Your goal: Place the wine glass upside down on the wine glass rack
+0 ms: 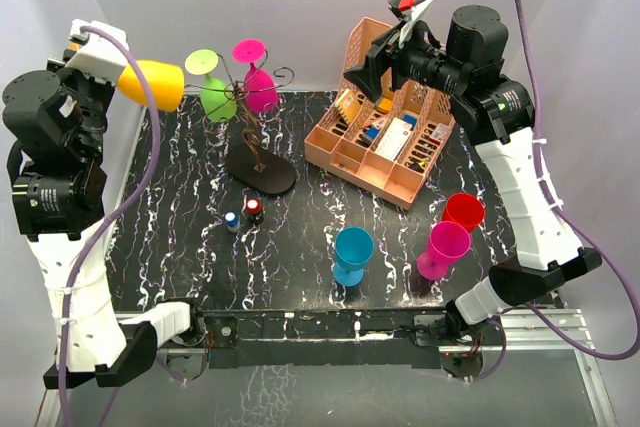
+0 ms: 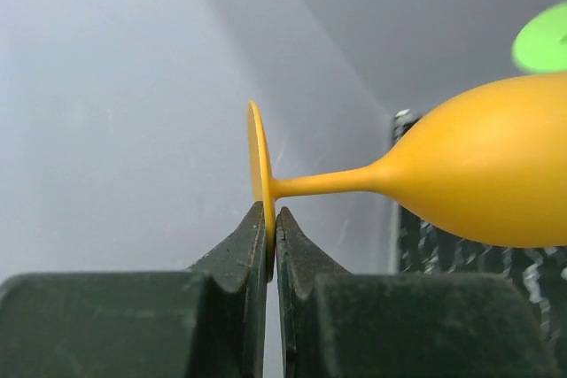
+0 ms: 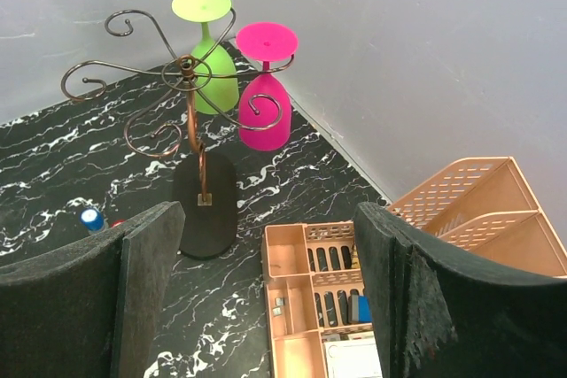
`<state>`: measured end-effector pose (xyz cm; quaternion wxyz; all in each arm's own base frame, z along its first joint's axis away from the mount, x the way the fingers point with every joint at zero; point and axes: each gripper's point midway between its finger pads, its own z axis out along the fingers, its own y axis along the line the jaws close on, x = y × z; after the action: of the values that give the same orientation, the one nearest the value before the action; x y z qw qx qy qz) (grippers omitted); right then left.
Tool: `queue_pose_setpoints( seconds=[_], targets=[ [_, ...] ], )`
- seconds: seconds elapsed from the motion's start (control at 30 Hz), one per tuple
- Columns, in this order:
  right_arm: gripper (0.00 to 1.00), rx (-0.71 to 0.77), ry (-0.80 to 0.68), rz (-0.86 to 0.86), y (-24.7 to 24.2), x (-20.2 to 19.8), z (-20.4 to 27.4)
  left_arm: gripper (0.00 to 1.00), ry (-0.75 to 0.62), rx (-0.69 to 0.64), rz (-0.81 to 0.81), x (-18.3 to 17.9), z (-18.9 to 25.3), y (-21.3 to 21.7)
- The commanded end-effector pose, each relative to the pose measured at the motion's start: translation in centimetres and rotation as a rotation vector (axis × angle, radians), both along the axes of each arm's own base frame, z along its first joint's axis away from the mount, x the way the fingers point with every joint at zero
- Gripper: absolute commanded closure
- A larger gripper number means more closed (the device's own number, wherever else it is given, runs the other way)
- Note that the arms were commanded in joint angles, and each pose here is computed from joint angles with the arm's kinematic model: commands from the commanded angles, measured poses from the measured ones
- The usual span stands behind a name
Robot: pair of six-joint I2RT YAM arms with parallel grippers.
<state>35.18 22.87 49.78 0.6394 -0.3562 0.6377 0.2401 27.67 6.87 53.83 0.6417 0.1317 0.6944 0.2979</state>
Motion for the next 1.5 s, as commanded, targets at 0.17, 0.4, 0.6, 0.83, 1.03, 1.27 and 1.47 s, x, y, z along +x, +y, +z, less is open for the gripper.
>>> queue_pose_setpoints(
  seconds=[0.17,0.4,0.6,0.83,1.03,1.27,1.47],
  targets=[
    [0.15,-0.005,-0.041,-0.014,-0.4,0.1,0.5,1.0,0.379,0.388,0.11,0.1,-6.9,3.8],
    [0.15,-0.014,-0.03,-0.011,-0.3,0.1,-0.3,1.0,0.467,0.457,-0.13,3.6,-11.2,0.8],
    [0.15,-0.016,-0.027,-0.01,-0.3,0.1,-0.6,1.0,0.482,0.536,-0.323,5.6,-12.6,-2.3],
    [0.15,-0.021,-0.019,-0.007,-0.2,0.3,-1.1,1.0,0.514,0.645,-0.487,7.3,-14.3,-5.7],
    [0.15,-0.024,-0.021,-0.01,-0.2,0.3,-1.1,1.0,0.507,0.715,-0.56,9.0,-15.0,-8.2],
    [0.15,-0.029,-0.02,-0.018,-0.3,0.5,-1.4,1.0,0.455,0.69,-0.633,10.3,-14.8,-10.7],
    [0.15,-0.029,-0.017,-0.013,-0.3,0.4,-1.6,1.0,0.427,0.682,-0.629,11.7,-14.9,-11.2]
  ],
)
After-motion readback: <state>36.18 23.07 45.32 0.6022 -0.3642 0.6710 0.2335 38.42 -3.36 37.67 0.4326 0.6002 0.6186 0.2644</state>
